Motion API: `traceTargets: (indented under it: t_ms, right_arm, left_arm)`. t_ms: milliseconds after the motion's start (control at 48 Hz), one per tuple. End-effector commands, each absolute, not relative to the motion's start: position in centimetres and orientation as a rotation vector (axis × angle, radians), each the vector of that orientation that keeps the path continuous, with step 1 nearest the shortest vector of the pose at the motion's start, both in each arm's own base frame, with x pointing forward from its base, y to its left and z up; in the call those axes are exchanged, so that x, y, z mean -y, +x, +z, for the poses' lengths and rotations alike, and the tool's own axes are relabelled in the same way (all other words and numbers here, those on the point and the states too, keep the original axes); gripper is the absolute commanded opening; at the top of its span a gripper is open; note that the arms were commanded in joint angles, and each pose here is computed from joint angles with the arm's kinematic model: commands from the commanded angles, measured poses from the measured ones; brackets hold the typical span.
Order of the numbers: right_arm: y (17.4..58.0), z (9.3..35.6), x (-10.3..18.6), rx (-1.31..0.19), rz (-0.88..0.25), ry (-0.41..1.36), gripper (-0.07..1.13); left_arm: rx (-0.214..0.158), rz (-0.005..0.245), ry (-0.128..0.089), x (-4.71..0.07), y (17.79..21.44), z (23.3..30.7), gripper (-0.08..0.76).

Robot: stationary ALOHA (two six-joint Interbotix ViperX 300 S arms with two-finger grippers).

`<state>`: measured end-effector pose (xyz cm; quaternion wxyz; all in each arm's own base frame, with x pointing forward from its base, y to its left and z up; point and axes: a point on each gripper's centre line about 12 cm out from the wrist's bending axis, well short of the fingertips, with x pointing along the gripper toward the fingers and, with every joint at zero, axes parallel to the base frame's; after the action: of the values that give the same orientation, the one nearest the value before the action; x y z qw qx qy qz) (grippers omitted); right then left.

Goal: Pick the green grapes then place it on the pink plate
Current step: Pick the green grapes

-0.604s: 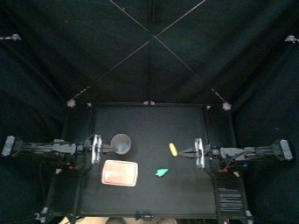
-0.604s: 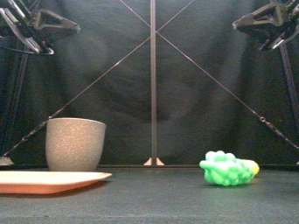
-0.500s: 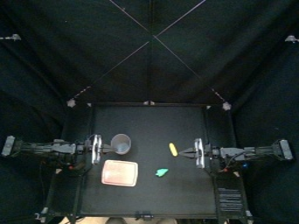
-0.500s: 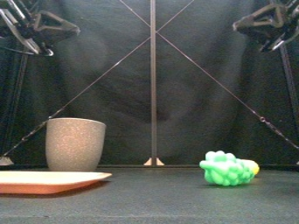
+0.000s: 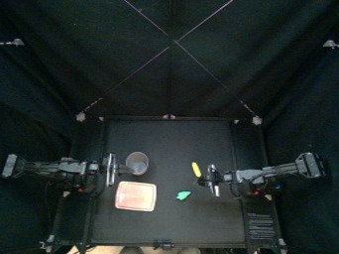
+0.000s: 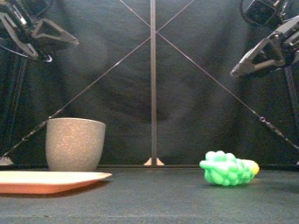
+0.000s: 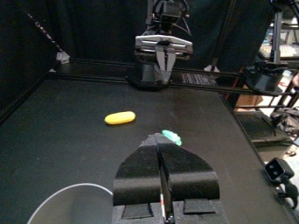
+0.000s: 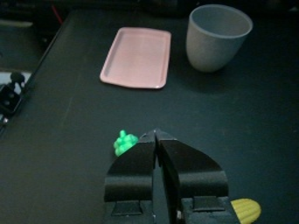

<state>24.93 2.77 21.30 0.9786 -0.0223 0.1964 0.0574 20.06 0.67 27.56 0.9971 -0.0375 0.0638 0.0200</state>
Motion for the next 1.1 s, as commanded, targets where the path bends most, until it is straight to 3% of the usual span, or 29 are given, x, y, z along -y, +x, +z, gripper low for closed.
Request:
traceTargets:
  t_ms: [21,188,312,542,792,1104]
  right_arm:
    - [25.7,21.4,-3.4,-0.401,0.135,-0.049,0.33]
    - [26.3,20.6,-3.7,-0.432,0.145,-0.053,0.62]
    - [27.0,19.8,-3.8,-0.457,0.157,-0.091,0.74]
    - [30.0,17.5,-4.8,-0.543,0.2,-0.159,0.74]
    - [32.3,13.2,-5.3,-0.687,0.207,-0.158,0.74]
    - [33.1,12.9,-6.5,-0.751,0.199,-0.101,0.78]
  left_arm:
    - [-0.109,0.046,-0.08,-0.81,20.28,28.42,0.073]
    - [-0.11,0.054,-0.082,-0.96,20.27,28.36,0.073]
    - [-0.11,0.066,-0.085,-1.21,20.25,28.36,0.073]
    - [-0.113,0.08,-0.111,-1.45,20.21,28.16,0.073]
    - [-0.118,0.09,-0.111,-1.63,20.15,27.91,0.073]
    - [-0.115,0.092,-0.111,-1.66,20.15,27.95,0.073]
